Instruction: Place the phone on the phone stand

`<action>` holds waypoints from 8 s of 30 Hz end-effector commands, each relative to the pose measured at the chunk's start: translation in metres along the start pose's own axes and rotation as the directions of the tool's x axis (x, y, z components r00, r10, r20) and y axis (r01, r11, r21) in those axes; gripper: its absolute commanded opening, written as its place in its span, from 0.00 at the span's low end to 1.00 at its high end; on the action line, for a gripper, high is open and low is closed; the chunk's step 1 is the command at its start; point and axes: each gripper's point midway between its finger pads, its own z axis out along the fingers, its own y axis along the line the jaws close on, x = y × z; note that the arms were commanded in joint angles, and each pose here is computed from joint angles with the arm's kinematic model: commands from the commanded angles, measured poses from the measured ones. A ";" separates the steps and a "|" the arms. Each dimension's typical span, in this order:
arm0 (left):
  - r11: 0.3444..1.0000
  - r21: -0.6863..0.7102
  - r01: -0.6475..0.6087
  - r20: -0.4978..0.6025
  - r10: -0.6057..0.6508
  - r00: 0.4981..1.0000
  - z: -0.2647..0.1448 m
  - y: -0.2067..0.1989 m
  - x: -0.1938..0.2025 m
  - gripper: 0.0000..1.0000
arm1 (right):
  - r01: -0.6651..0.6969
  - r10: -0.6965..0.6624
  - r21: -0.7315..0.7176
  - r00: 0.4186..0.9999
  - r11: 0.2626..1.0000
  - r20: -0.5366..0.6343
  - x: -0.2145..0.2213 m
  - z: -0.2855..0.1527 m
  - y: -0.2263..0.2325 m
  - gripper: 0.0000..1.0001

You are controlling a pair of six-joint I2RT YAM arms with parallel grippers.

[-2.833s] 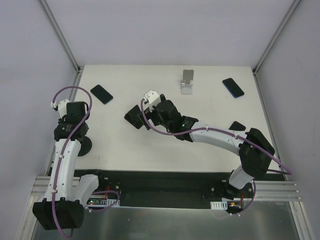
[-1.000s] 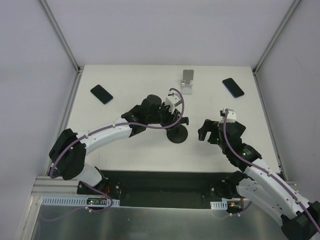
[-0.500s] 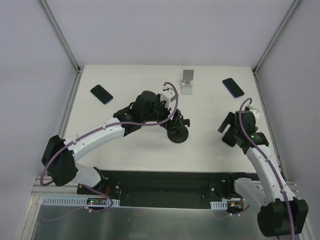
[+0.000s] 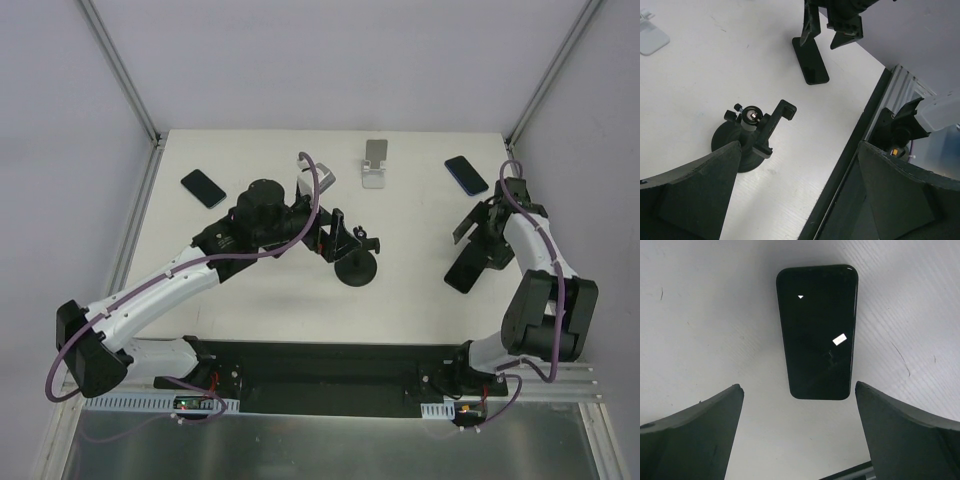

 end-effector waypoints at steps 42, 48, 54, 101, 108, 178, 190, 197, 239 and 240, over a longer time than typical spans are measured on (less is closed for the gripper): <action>0.987 0.114 0.111 -0.025 -0.109 0.994 0.002 -0.025 -0.005 0.99 | 0.142 -0.133 0.008 0.947 0.990 -0.292 0.030 0.069 -0.007 0.81; 0.987 0.111 0.116 -0.024 -0.114 0.993 0.002 -0.025 -0.005 0.99 | 0.136 -0.136 -0.022 0.943 0.991 -0.305 0.035 0.070 -0.002 0.55; 0.988 0.104 0.110 -0.018 -0.109 0.994 0.000 -0.024 -0.006 0.99 | 0.103 -0.132 -0.117 0.951 0.988 -0.279 0.042 0.068 0.014 0.40; 0.997 0.073 -0.022 0.048 0.018 0.999 -0.016 -0.022 -0.024 0.77 | 0.691 -0.421 -0.351 0.687 0.633 0.593 0.052 -0.176 0.121 0.01; 0.985 0.164 -0.043 0.033 0.038 0.999 -0.017 -0.039 -0.024 0.59 | 0.755 -0.410 -0.381 0.625 0.534 0.664 0.078 -0.223 0.137 0.01; 0.987 0.032 -0.158 0.307 0.141 0.941 -0.065 -0.013 -0.072 0.00 | 0.857 -0.529 -0.389 0.515 0.339 0.675 0.146 -0.172 0.151 0.61; 0.954 0.146 -0.262 0.340 0.201 0.919 -0.062 -0.033 -0.061 0.00 | 0.870 -0.511 -0.387 0.493 0.305 0.704 0.151 -0.157 0.179 0.46; 0.940 0.151 -0.306 0.329 0.244 0.912 -0.057 -0.033 -0.055 0.00 | 0.871 -0.502 -0.385 0.490 0.305 0.712 0.150 -0.156 0.183 0.32; 0.515 0.756 -0.404 0.209 0.395 0.895 0.032 -0.046 0.000 0.00 | 0.848 -0.508 -0.530 0.447 -0.023 0.736 0.159 -0.170 0.195 0.01; 0.531 0.756 -0.382 0.185 0.386 0.904 0.037 -0.036 0.002 0.00 | 0.850 -0.508 -0.527 0.445 -0.020 0.737 0.158 -0.170 0.195 0.01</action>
